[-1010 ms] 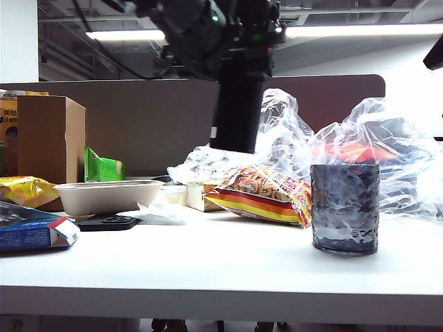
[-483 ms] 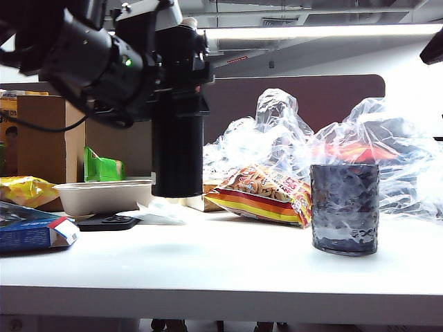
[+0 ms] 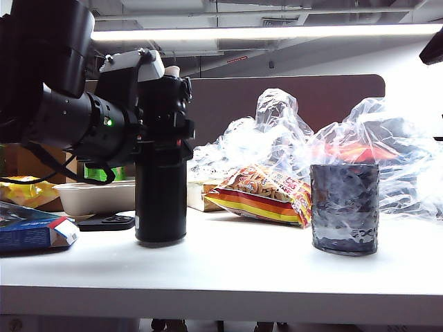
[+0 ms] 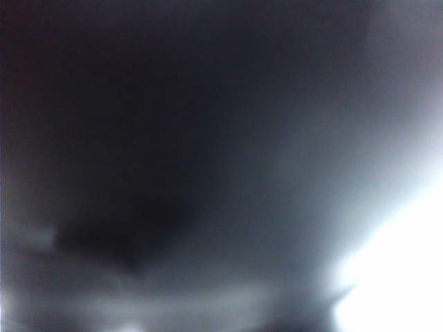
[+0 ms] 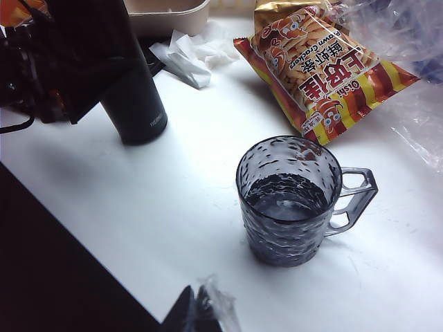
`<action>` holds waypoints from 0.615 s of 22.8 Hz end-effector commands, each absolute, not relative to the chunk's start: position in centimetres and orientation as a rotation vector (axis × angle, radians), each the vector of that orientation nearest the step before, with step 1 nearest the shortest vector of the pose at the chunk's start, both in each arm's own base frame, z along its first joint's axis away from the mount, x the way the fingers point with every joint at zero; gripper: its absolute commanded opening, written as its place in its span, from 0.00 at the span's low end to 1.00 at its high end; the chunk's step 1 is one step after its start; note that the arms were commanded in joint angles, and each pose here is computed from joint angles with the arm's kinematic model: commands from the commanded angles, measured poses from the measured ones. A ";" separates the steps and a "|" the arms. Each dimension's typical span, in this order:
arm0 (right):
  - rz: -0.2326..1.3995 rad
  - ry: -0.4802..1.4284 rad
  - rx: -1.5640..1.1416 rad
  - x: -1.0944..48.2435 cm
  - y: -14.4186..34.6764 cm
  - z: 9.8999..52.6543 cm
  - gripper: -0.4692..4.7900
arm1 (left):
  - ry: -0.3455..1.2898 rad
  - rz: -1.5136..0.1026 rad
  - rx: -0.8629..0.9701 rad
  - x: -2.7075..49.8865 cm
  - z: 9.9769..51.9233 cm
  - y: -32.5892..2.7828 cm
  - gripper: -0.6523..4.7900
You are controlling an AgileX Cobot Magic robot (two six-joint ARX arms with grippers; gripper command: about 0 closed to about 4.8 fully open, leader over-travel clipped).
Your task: Pick up the black thermos, pour some water into the cup, then place the black thermos back on the table.
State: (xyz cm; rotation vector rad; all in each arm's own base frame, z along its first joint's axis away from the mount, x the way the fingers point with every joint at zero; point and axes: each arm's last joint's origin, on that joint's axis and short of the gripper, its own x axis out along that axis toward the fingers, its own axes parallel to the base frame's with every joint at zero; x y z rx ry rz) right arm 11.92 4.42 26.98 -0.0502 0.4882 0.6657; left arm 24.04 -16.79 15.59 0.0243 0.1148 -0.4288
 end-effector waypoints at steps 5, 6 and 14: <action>0.674 0.478 -0.050 11.9 4.5 27.1 0.09 | 0.126 -0.426 -0.070 24.4 14.7 -17.1 0.54; 0.674 0.479 -0.052 11.9 4.5 27.1 0.09 | 0.125 -0.438 -0.071 24.4 14.7 -17.1 0.58; 0.674 0.479 -0.054 11.9 4.5 27.1 0.09 | 0.113 -0.504 -0.077 24.1 15.6 -17.3 1.00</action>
